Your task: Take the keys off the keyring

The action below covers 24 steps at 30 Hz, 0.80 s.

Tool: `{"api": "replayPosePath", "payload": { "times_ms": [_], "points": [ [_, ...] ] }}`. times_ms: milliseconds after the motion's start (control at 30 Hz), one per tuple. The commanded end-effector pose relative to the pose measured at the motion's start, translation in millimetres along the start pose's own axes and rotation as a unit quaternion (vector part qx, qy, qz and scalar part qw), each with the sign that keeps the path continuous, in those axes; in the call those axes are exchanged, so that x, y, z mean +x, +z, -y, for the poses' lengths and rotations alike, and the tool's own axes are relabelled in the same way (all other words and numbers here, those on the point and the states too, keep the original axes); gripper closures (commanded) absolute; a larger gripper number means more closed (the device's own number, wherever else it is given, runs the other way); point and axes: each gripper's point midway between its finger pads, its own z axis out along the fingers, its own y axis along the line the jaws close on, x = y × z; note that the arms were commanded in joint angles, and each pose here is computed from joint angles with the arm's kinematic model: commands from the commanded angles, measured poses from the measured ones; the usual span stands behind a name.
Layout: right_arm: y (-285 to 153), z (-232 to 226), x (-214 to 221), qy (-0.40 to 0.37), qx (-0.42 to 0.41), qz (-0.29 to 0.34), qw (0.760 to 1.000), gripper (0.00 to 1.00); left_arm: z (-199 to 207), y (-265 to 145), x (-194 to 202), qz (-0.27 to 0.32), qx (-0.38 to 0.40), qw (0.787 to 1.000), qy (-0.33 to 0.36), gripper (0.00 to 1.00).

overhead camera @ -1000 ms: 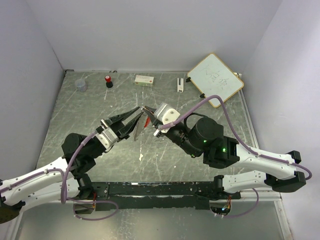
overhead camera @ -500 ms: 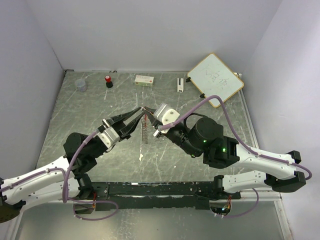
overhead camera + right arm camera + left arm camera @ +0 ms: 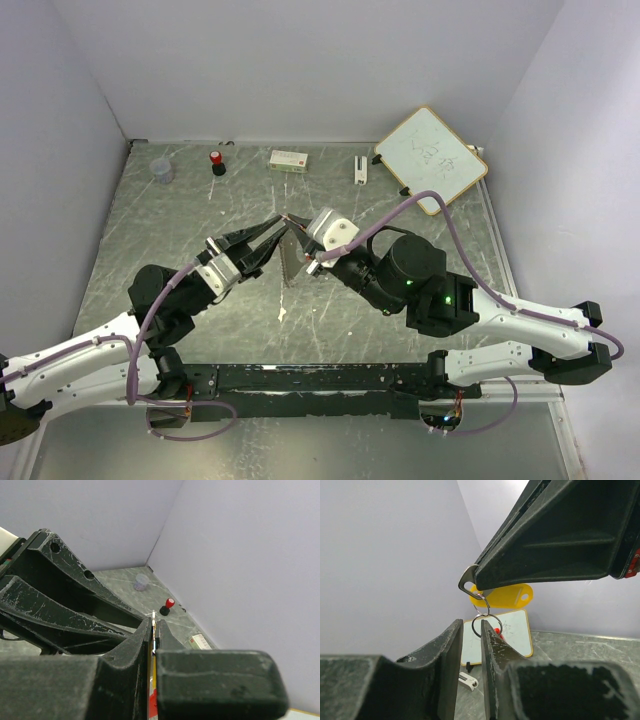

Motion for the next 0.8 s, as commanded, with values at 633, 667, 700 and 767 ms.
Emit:
{"api": "replayPosePath", "payload": {
  "times_ms": [633,667,700,767],
  "points": [
    [-2,-4,-11,0.012,-0.016,0.022,1.000,1.00,5,5,-19,0.026,0.027,0.999,-0.002,0.80],
    [-3,-2,-11,0.012,-0.014,0.023,1.000,1.00,4,5,-17,0.021,0.024,0.999,-0.001,0.83],
    [-4,-1,-11,0.012,-0.011,0.023,1.000,1.00,3,5,-16,0.017,0.021,1.000,0.000,0.84],
    [-7,4,-13,0.014,-0.003,0.025,1.000,1.00,0,3,-13,0.010,0.013,1.000,0.000,0.87]
  ]
}}
